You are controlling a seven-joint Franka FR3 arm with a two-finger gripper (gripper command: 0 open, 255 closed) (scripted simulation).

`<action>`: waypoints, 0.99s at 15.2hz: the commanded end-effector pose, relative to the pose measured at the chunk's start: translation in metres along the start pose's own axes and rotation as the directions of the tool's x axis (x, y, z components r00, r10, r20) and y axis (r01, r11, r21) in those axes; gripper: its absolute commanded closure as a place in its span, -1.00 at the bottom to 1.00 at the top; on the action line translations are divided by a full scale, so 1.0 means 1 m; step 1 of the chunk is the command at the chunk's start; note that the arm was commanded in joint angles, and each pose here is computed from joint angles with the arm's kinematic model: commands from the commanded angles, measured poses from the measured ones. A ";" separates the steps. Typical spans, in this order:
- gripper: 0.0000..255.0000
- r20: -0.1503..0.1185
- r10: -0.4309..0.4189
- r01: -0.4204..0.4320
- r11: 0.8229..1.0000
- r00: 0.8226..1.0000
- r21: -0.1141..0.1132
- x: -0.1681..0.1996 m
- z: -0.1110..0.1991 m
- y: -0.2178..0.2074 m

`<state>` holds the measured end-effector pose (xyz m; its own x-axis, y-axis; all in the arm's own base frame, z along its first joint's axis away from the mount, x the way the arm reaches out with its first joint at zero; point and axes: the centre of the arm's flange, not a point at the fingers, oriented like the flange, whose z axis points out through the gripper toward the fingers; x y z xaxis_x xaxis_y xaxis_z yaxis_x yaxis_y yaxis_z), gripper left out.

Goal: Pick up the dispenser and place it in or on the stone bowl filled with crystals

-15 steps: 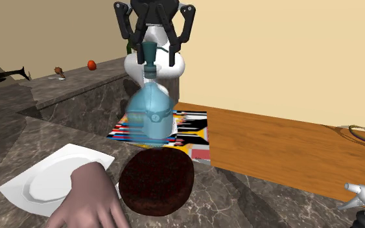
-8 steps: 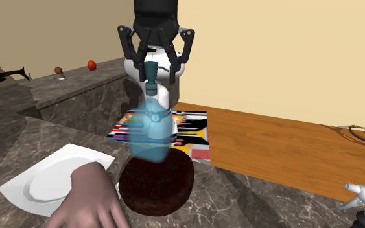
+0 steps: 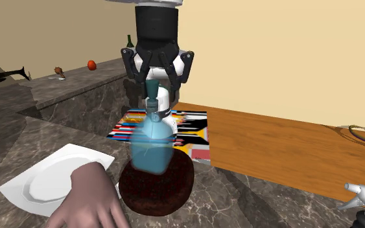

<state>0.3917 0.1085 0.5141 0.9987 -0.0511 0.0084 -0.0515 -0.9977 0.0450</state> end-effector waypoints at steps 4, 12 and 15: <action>1.00 -0.001 0.000 0.000 1.000 1.000 0.000 0.000 0.002 0.000; -1.00 -0.001 0.000 0.000 1.000 1.000 0.000 0.000 0.002 0.000; -1.00 -0.001 0.000 0.000 1.000 1.000 0.000 0.000 -0.038 0.000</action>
<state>0.3925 0.1093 0.5411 0.9986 -0.0511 0.0101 -0.0515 -0.9977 0.0446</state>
